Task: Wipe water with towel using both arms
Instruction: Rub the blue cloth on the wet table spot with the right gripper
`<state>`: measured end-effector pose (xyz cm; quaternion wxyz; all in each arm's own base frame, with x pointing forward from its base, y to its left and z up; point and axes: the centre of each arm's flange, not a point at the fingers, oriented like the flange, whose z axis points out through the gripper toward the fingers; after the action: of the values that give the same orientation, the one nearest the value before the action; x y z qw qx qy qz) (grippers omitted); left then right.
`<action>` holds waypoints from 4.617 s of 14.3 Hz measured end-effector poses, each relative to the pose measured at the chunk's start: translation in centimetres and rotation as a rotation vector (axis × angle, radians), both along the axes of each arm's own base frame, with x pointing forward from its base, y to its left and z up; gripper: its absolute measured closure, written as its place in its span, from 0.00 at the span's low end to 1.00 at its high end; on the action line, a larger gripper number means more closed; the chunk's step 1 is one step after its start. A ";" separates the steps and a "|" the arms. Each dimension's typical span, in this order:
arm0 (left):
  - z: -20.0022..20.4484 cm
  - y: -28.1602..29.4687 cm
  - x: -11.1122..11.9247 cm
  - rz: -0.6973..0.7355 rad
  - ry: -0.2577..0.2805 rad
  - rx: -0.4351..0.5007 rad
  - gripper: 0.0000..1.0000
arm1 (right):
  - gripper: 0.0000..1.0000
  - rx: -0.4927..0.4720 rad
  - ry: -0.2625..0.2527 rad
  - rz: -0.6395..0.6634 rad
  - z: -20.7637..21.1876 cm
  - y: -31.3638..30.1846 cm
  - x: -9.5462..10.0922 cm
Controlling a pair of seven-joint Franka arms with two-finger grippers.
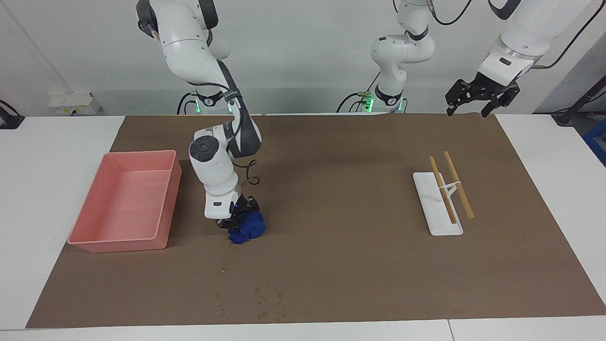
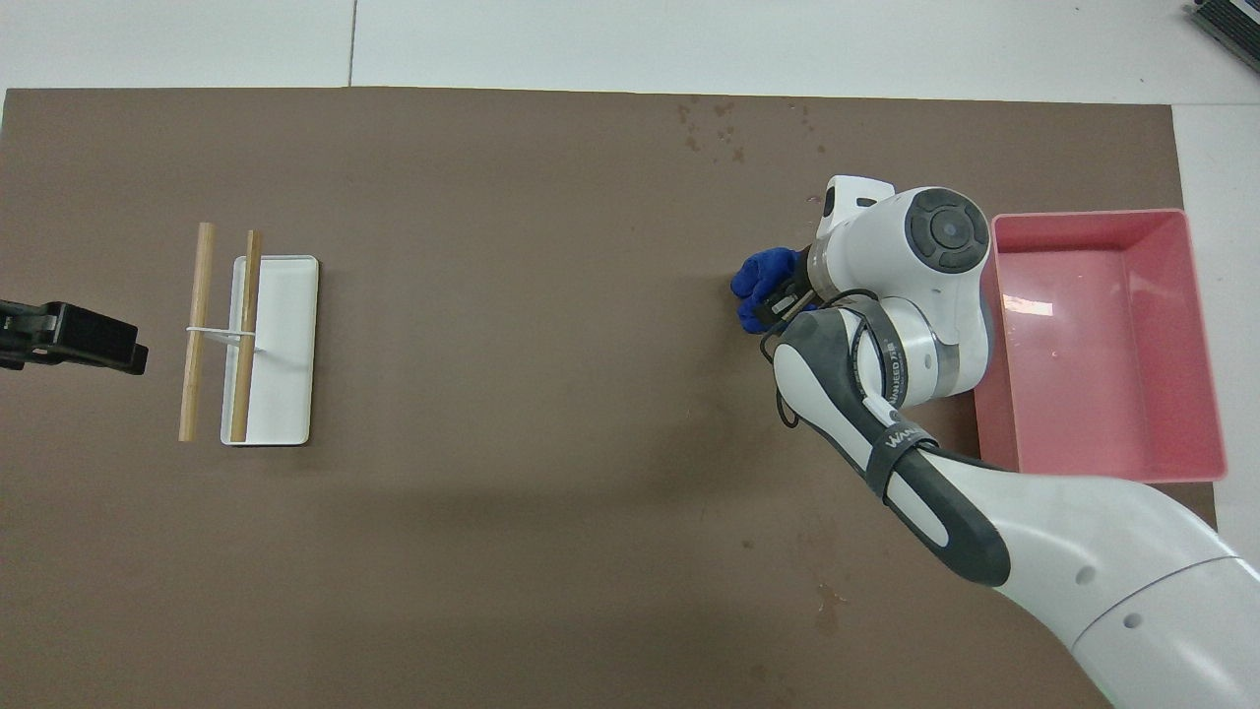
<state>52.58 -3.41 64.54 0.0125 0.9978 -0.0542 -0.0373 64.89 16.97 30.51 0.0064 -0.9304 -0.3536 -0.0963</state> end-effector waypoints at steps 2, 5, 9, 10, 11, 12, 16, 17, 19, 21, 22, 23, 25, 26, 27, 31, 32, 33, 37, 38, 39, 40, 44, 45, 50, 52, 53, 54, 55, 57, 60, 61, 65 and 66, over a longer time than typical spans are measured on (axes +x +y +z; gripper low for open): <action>0.0 0.0 0.0 0.000 0.000 0.000 0.00 | 0.87 -0.095 -0.105 0.086 0.2 -1.5 1.1; 0.0 0.0 0.0 0.000 0.000 0.000 0.00 | 0.87 -0.233 -0.220 0.213 -0.2 -4.6 2.4; 0.0 0.0 0.0 0.000 0.000 0.000 0.00 | 0.87 -0.320 -0.309 0.343 -0.4 -4.7 2.7; 0.0 0.0 0.0 0.000 0.000 0.000 0.00 | 0.87 -0.318 -0.317 0.345 -0.3 -4.6 2.9; 0.0 0.0 0.0 0.000 0.000 0.000 0.00 | 0.87 -0.316 -0.323 0.345 -0.3 -4.5 3.1; 0.0 0.0 0.0 0.000 0.000 0.000 0.00 | 0.87 -0.315 -0.326 0.345 -0.4 -4.5 3.3; 0.0 0.0 0.0 0.000 0.000 0.000 0.00 | 0.87 -0.316 -0.341 0.345 -0.7 -4.3 4.6; 0.0 0.0 0.0 0.000 0.000 0.000 0.00 | 0.87 -0.316 -0.345 0.344 -0.7 -4.3 4.9; 0.0 0.0 0.0 0.000 0.000 0.000 0.00 | 0.87 -0.301 -0.346 0.319 -0.8 -4.2 5.0; 0.0 0.0 0.0 0.000 0.000 0.000 0.00 | 0.87 -0.263 -0.328 0.242 -1.8 -3.8 4.7; 0.0 0.0 0.0 0.000 0.000 0.000 0.00 | 0.87 -0.253 -0.320 0.219 -2.2 -3.6 4.4; 0.0 0.0 0.0 0.000 0.000 0.000 0.00 | 0.87 -0.246 -0.319 0.203 -2.2 -3.6 4.3; 0.0 0.0 0.0 0.000 0.000 0.000 0.00 | 0.87 -0.222 -0.308 0.167 -2.3 -3.7 4.1; 0.0 0.0 0.0 0.000 0.000 0.000 0.00 | 0.87 -0.203 -0.298 0.142 -2.2 -3.9 4.0; 0.0 0.0 0.0 0.000 0.000 0.000 0.00 | 0.87 -0.188 -0.278 0.115 -2.1 -3.9 3.9; 0.0 0.0 0.0 0.000 0.000 0.000 0.00 | 0.87 -0.116 -0.157 0.006 -1.4 -3.3 3.0; 0.0 0.0 0.0 0.000 0.000 0.000 0.00 | 0.87 -0.084 -0.123 -0.030 -1.2 -3.1 2.7; 0.0 0.0 0.0 0.000 0.000 0.000 0.00 | 0.87 -0.052 -0.093 -0.062 -1.0 -2.8 2.5; 0.0 0.0 0.0 0.000 0.000 0.000 0.00 | 0.87 0.058 0.014 -0.165 -0.8 -2.2 1.5; 0.0 0.0 0.0 0.000 0.000 0.000 0.00 | 0.87 0.073 0.032 -0.180 -0.8 -2.1 1.3; 0.0 0.0 0.0 0.000 0.000 0.000 0.00 | 0.87 0.080 0.039 -0.184 -0.8 -2.0 1.0; 0.0 0.0 0.0 0.000 0.000 0.000 0.00 | 0.87 0.083 0.043 -0.186 -0.8 -1.9 0.8; 0.0 0.0 0.0 0.000 0.000 0.000 0.00 | 0.87 0.103 0.072 -0.238 -0.9 -1.5 -0.6; 0.0 0.0 0.0 0.000 0.000 0.000 0.00 | 0.87 0.102 0.078 -0.245 -0.9 -1.3 -1.0; 0.0 0.0 0.0 0.000 0.000 0.000 0.00 | 0.87 0.126 0.112 -0.284 -0.9 -1.0 -3.0; 0.0 0.0 0.0 0.000 0.000 0.000 0.00 | 0.87 0.145 0.128 -0.307 -1.0 -1.0 -3.6; 0.0 0.0 0.0 0.000 0.000 0.000 0.00 | 0.87 0.152 0.134 -0.316 -1.0 -0.9 -3.8; 0.0 0.0 0.0 0.000 0.000 0.000 0.00 | 0.87 0.160 0.142 -0.329 -1.0 -0.8 -4.1; 0.0 0.0 0.0 0.000 0.000 0.000 0.00 | 0.87 0.170 0.151 -0.352 -1.0 -0.6 -4.3; 0.0 0.0 0.0 0.000 0.000 0.000 0.00 | 0.87 0.188 0.177 -0.384 -1.1 0.1 -4.9; 0.0 0.0 0.0 0.000 0.000 0.000 0.00 | 0.87 0.182 0.250 -0.405 -0.9 1.8 -5.6; 0.0 0.0 0.0 0.000 0.000 0.000 0.00 | 0.87 0.170 0.297 -0.401 -0.7 2.6 -5.9; 0.0 0.0 0.0 0.000 0.000 0.000 0.00 | 0.87 0.147 0.357 -0.367 2.7 3.5 -4.8; 0.0 0.0 0.0 0.000 0.000 0.000 0.00 | 0.87 0.133 0.335 -0.355 3.8 3.3 -4.2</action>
<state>52.57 -3.41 64.54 0.0125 0.9978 -0.0542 -0.0373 60.65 20.30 34.28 0.1090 -0.9784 -0.1717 0.0366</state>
